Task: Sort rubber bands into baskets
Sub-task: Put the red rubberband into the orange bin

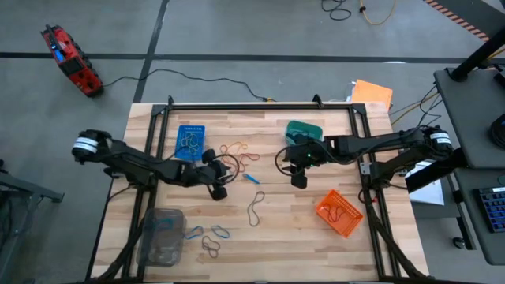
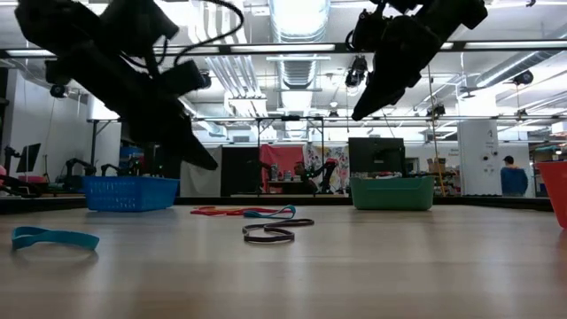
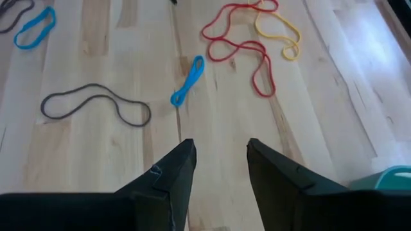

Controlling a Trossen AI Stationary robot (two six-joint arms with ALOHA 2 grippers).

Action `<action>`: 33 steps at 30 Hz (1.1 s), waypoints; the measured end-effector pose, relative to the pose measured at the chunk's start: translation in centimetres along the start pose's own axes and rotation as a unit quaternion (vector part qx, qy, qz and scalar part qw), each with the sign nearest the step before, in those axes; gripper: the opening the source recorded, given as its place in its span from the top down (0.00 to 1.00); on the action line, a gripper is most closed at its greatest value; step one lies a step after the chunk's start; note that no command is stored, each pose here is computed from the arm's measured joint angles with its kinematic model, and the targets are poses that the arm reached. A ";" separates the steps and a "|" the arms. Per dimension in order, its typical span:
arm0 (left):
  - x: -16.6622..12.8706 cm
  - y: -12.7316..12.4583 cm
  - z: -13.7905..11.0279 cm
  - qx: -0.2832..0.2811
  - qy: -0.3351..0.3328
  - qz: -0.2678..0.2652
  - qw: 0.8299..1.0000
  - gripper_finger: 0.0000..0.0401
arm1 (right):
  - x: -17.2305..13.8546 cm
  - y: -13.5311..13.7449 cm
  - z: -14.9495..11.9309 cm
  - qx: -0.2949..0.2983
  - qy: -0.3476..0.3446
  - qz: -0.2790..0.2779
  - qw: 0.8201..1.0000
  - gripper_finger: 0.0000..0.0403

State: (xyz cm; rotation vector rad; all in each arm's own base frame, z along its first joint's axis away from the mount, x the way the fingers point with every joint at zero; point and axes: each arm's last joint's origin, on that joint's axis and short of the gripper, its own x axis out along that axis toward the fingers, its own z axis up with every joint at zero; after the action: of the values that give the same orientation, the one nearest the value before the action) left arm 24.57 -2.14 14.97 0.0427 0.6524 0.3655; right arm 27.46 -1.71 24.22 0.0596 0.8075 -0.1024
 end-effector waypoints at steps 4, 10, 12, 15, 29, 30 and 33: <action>1.6 -0.2 -0.3 0.002 0.024 0.012 1.000 0.72 | 0.0 0.0 0.1 -0.005 -0.004 0.000 1.000 0.65; 3.3 -0.4 -1.4 -0.013 0.060 0.026 0.998 0.72 | 0.0 0.0 0.1 -0.004 -0.007 0.000 1.000 0.63; 3.6 -0.5 -1.6 -0.014 0.067 0.028 0.997 0.72 | 0.0 0.0 0.1 -0.004 -0.007 0.000 1.000 0.63; 4.1 -0.6 -1.9 -0.014 0.070 0.030 0.997 0.72 | 0.0 0.0 0.1 -0.004 -0.007 0.000 1.000 0.64; 5.2 -0.2 -2.5 -0.019 0.081 0.042 0.996 0.72 | 0.1 0.0 0.1 -0.002 -0.009 0.000 1.000 0.63; 5.2 -0.2 -2.6 -0.019 0.082 0.042 0.996 0.72 | 0.1 0.0 0.1 -0.002 -0.009 0.000 1.000 0.63; 5.4 -0.2 -2.8 -0.018 0.085 0.044 0.995 0.72 | 0.1 0.0 0.1 -0.002 -0.008 0.000 1.000 0.63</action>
State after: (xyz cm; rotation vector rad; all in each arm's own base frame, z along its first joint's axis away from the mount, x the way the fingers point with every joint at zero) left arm 26.91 -0.70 9.59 0.0067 0.8140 0.4687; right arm 27.56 -1.72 24.20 0.0540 0.7910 -0.1014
